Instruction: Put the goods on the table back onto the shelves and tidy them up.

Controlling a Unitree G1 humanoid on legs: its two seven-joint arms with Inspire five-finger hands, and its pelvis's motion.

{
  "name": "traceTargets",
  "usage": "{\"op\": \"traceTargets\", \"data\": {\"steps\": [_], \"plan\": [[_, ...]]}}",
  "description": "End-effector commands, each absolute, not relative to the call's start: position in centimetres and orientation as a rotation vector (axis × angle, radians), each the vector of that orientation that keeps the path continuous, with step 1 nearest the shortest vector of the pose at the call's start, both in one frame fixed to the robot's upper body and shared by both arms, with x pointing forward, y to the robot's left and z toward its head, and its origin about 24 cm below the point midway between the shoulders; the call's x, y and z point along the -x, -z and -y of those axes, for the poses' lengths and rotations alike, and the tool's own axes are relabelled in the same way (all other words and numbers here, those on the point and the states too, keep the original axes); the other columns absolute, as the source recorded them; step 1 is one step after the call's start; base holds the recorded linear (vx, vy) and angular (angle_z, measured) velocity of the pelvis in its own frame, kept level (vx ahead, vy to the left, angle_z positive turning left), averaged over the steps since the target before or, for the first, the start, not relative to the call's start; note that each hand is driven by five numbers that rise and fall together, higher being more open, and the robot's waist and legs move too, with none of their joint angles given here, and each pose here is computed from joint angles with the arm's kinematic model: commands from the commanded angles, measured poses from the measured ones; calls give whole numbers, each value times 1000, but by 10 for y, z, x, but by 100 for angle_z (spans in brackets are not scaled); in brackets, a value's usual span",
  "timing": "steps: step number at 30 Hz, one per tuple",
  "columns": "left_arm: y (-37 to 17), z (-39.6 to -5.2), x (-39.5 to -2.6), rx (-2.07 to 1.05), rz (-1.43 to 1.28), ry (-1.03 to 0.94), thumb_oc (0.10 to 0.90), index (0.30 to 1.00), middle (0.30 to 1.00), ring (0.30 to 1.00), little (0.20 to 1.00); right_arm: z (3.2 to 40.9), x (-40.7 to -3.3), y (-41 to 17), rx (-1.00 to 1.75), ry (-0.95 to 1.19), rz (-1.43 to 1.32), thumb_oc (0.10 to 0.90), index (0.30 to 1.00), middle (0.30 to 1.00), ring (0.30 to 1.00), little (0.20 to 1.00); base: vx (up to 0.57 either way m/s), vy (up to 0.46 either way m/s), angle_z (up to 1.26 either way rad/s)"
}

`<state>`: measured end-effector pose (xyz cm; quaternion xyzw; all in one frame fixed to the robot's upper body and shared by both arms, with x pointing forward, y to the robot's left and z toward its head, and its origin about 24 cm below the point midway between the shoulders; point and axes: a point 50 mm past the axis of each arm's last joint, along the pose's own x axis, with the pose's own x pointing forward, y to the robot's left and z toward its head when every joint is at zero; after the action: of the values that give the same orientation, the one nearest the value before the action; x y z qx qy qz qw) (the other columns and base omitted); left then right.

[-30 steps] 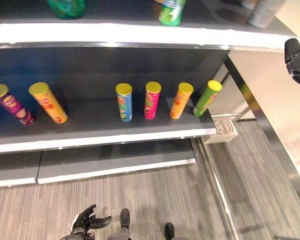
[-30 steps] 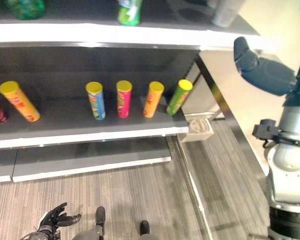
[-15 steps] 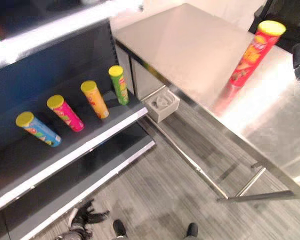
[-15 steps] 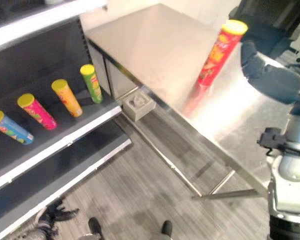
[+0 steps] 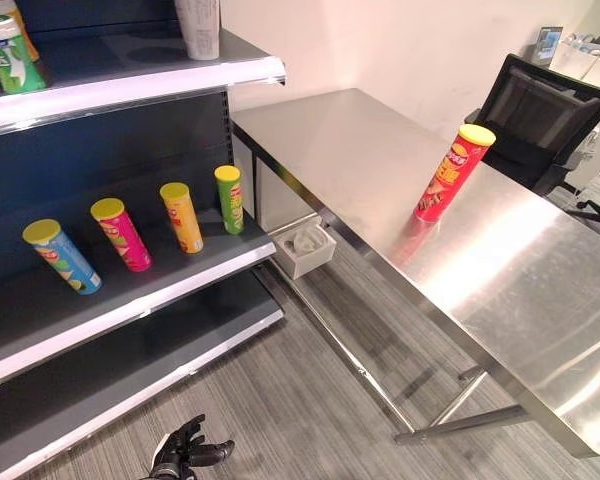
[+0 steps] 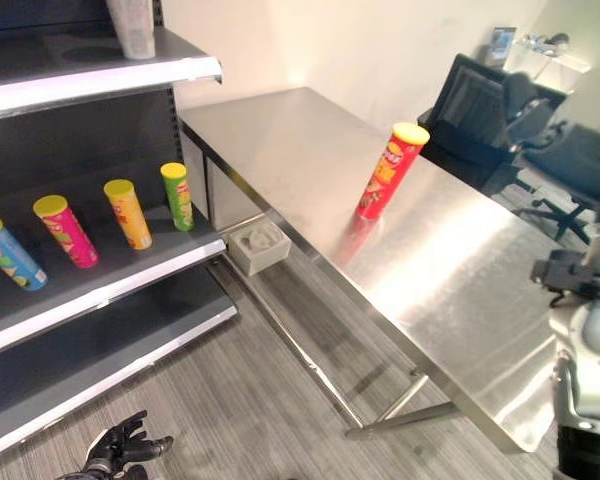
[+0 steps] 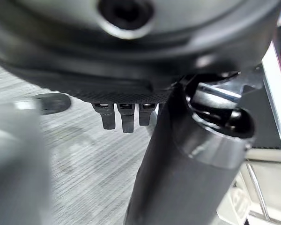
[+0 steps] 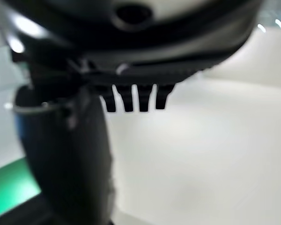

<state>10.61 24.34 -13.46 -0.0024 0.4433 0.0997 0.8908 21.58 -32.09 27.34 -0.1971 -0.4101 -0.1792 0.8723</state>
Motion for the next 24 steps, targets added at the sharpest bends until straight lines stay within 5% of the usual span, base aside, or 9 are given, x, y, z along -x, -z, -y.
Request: {"op": "traceTargets", "data": {"steps": [1, 17, 24], "plan": [[114, -260, -140, -48, -775, -207, 800, 900, 900, 900, 900, 322, -213, -313, 349, 396, 1037, 800, 900, 900, 900, 900, 49, 126, -24], [114, -273, -136, -125, -802, -207, 800, 900, 900, 900, 900, 306, -242, -316, 399, 410, 1014, 800, 900, 900, 900, 900, 120, 218, -59], [116, -258, -141, -86, -788, -183, 800, 900, 900, 900, 900, 315, -237, -330, 434, 438, 1017, 800, 900, 900, 900, 900, 237, -185, 68]]}}
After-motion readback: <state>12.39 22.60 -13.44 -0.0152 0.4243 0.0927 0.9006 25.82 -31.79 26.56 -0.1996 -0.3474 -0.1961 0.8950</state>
